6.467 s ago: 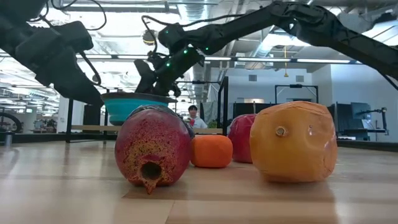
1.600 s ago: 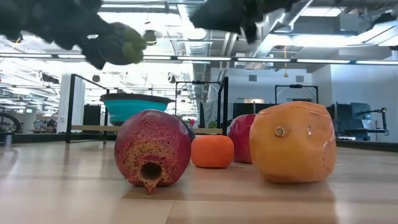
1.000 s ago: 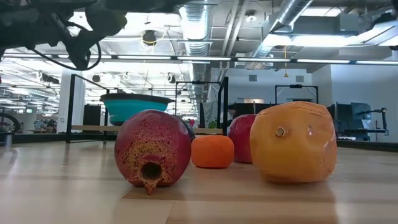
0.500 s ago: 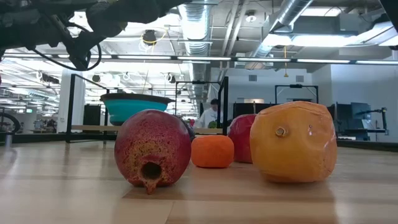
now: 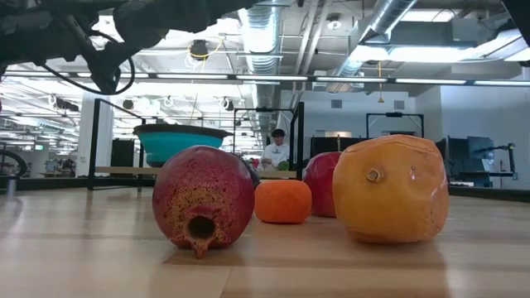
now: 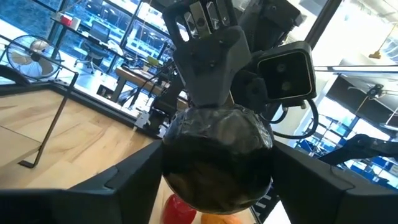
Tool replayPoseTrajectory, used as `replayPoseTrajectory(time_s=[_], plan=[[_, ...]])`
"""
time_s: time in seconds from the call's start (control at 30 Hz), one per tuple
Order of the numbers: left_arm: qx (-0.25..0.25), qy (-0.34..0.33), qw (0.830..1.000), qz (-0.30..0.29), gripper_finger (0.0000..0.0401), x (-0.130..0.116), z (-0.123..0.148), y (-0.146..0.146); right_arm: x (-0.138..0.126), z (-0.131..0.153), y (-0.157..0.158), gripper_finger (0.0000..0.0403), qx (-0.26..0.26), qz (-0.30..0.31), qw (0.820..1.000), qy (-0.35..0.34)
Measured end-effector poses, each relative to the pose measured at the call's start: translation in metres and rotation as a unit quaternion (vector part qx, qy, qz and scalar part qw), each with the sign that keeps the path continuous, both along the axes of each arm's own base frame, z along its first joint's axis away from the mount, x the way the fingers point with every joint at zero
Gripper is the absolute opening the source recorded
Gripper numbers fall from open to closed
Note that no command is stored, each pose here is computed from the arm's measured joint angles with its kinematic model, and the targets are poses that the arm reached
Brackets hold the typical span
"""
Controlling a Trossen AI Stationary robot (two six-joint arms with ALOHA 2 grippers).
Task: Pick & Place Fruit
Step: Put the mangosteen in the blue strainer bowl on the shelf
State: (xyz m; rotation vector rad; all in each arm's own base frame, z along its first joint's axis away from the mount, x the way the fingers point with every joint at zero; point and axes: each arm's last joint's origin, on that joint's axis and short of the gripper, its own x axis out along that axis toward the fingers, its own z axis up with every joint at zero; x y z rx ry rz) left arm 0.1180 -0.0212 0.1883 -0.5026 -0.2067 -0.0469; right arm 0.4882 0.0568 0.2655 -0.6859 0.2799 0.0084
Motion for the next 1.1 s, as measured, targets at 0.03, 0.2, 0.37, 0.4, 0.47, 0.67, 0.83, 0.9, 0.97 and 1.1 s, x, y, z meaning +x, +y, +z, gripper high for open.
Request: replayPoseTrajectory(time_s=[0.03, 0.2, 0.37, 0.4, 0.47, 0.67, 0.83, 0.9, 0.97, 1.1], plan=[[0.001, -0.001, 1.0, -0.002, 0.0283, 0.0, 0.0, 0.0, 0.0, 0.0, 0.0, 0.0209, 0.008, -0.002, 1.0, 0.001], [0.006, -0.016, 1.0, -0.012, 0.0335, 0.0, 0.009, -0.001, -0.003, 0.0, -0.014, 0.0194, 0.046, -0.019, 0.998, 0.025], [0.053, -0.026, 0.998, 0.028, 0.0366, 0.001, 0.027, 0.001, -0.012, 0.024, -0.049, 0.021, 0.103, -0.06, 0.993, 0.004], [0.064, -0.016, 0.997, 0.047, 0.0368, 0.002, 0.029, 0.002, -0.013, 0.025, -0.059, 0.0212, 0.115, -0.069, 0.991, 0.003], [0.085, 0.013, 0.992, 0.088, 0.0368, 0.003, 0.032, 0.004, -0.013, 0.027, -0.08, 0.0212, 0.145, -0.085, 0.986, 0.002], [0.159, 0.11, 0.976, 0.105, 0.0359, 0.004, 0.038, 0.003, -0.015, 0.029, -0.148, 0.0209, 0.217, -0.146, 0.965, -0.02], [0.177, 0.144, 0.964, 0.138, 0.0351, 0.002, 0.049, 0.005, -0.021, 0.025, -0.169, 0.0217, 0.227, -0.142, 0.963, 0.008], [0.193, 0.166, 0.956, 0.147, 0.0347, 0.001, 0.047, 0.006, -0.023, 0.031, -0.175, 0.0218, 0.236, -0.139, 0.962, -0.002], [0.205, 0.167, 0.952, 0.156, 0.0344, 0.001, 0.049, 0.006, -0.023, 0.03, -0.19, 0.0219, 0.245, -0.154, 0.957, -0.011], [0.23, 0.17, 0.945, 0.16, 0.0338, 0.001, 0.05, 0.006, -0.014, 0.015, -0.214, 0.022, 0.273, -0.184, 0.944, -0.007]])
